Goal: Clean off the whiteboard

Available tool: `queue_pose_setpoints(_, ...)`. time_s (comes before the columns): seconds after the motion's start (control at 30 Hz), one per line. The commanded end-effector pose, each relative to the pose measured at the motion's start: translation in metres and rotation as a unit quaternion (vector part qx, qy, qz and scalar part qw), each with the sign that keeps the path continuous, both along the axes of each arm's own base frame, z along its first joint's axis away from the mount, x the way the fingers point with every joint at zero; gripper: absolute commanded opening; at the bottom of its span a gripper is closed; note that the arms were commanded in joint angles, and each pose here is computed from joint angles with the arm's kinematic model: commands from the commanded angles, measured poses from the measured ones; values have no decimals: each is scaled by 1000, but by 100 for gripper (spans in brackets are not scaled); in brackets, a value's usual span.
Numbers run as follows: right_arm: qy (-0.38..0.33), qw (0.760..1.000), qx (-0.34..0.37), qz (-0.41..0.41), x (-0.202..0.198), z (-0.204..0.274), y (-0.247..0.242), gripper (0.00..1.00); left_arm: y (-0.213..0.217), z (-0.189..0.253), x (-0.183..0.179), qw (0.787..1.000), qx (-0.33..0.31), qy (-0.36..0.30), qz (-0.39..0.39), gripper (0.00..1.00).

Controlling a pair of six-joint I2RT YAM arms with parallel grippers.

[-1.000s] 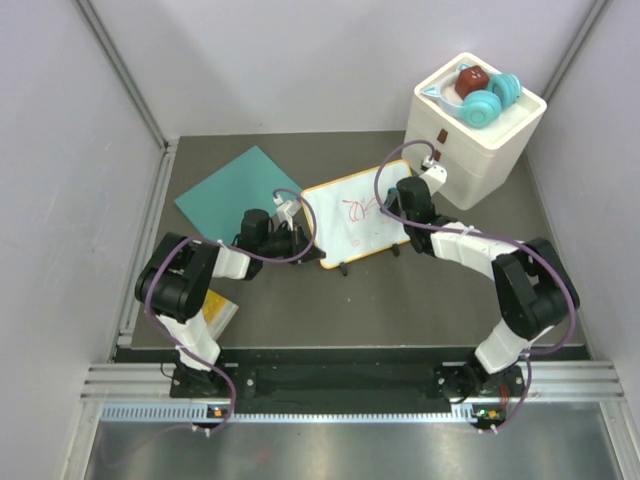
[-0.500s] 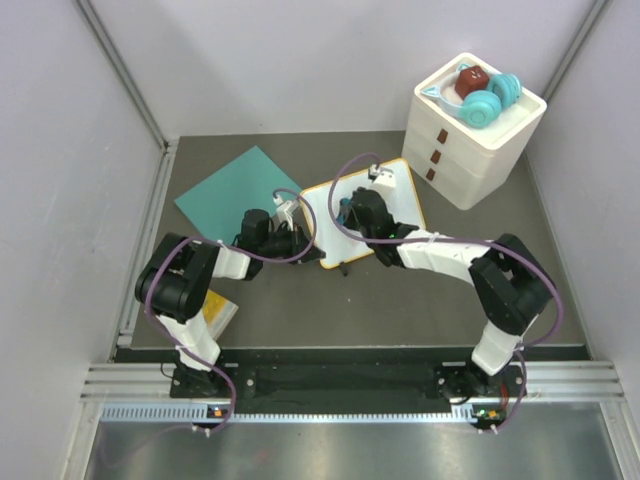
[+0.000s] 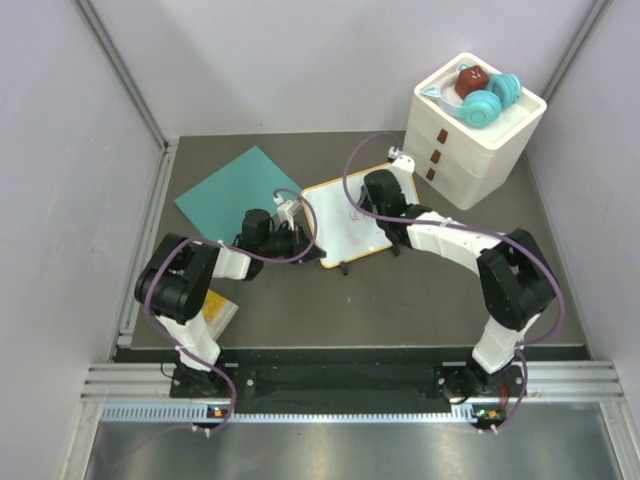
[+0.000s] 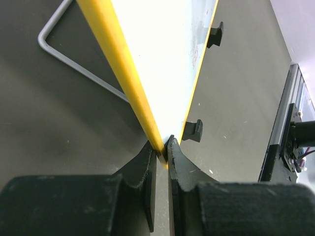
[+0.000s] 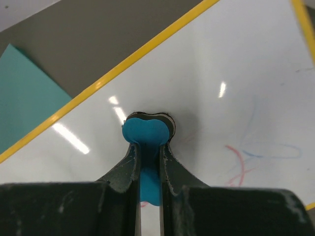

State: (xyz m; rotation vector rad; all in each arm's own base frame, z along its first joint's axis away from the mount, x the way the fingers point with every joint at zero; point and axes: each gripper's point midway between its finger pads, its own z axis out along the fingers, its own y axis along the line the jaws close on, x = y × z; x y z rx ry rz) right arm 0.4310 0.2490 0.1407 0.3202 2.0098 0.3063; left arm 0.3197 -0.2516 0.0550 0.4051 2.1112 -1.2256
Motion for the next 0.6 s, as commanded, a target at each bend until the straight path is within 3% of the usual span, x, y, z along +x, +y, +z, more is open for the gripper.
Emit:
queue_pose_setpoints(0.0, 64, 993, -49, -83, 0, -42, -76, 0, 33, -52, 11, 991, 114, 7, 69, 0)
queue_pose_setpoints(0.17, 80, 995, -21, -58, -12, -57, -66, 0, 33, -52, 12, 991, 114, 5, 69, 0)
queue_pose_setpoints(0.57, 89, 995, -5, 44, -66, -74, 39, 0, 32, -52, 11, 991, 114, 4, 68, 0)
